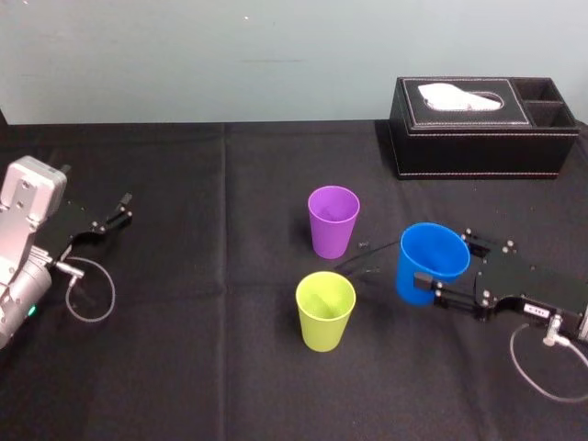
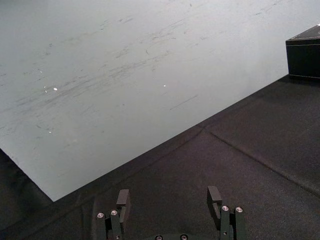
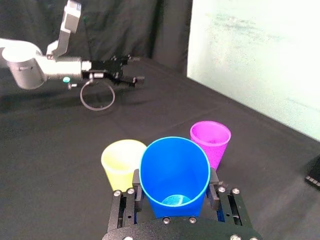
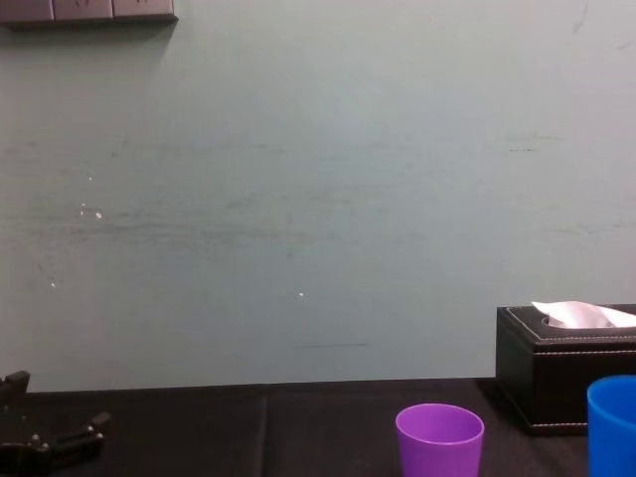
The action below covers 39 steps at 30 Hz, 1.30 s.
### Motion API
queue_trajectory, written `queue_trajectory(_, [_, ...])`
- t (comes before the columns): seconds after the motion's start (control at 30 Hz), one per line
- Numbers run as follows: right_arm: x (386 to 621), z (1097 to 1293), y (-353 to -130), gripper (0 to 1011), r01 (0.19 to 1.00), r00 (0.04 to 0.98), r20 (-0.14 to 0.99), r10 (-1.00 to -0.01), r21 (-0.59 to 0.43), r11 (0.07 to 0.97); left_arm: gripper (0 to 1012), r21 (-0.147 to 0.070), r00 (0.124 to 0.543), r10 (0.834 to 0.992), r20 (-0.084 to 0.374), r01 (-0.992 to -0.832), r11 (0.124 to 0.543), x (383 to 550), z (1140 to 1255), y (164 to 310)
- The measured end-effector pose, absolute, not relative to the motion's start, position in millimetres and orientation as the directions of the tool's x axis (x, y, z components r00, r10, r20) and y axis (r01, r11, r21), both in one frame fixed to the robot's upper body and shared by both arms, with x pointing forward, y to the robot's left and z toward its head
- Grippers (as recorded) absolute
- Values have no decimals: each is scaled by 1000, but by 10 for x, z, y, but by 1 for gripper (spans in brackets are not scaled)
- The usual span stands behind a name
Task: Stack the three plastic cups sequentially using one hand.
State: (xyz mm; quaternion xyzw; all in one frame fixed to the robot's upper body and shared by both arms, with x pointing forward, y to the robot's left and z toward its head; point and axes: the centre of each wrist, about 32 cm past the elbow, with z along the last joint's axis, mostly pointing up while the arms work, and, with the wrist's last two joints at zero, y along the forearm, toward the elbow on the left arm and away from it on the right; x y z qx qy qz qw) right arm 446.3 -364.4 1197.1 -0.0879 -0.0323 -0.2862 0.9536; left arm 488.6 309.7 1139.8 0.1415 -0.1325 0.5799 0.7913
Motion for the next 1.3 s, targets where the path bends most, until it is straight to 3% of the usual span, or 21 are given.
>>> queue_trajectory(0.4, [4687,12398,-3436,729,559,829,134,-544,-162,813,1011,70,292,880,374,-955,287,4886,11398,3097])
queue_trajectory(0.57, [4821,12472,-3324,729,552,834,133,-536,-171,816,1011,70,292,880,374,-955,287,4886,11398,3096])
queue_trajectory(1.3, [5338,12512,-2964,729,544,839,118,-531,-192,817,1011,70,292,880,374,-955,287,4886,11398,3097])
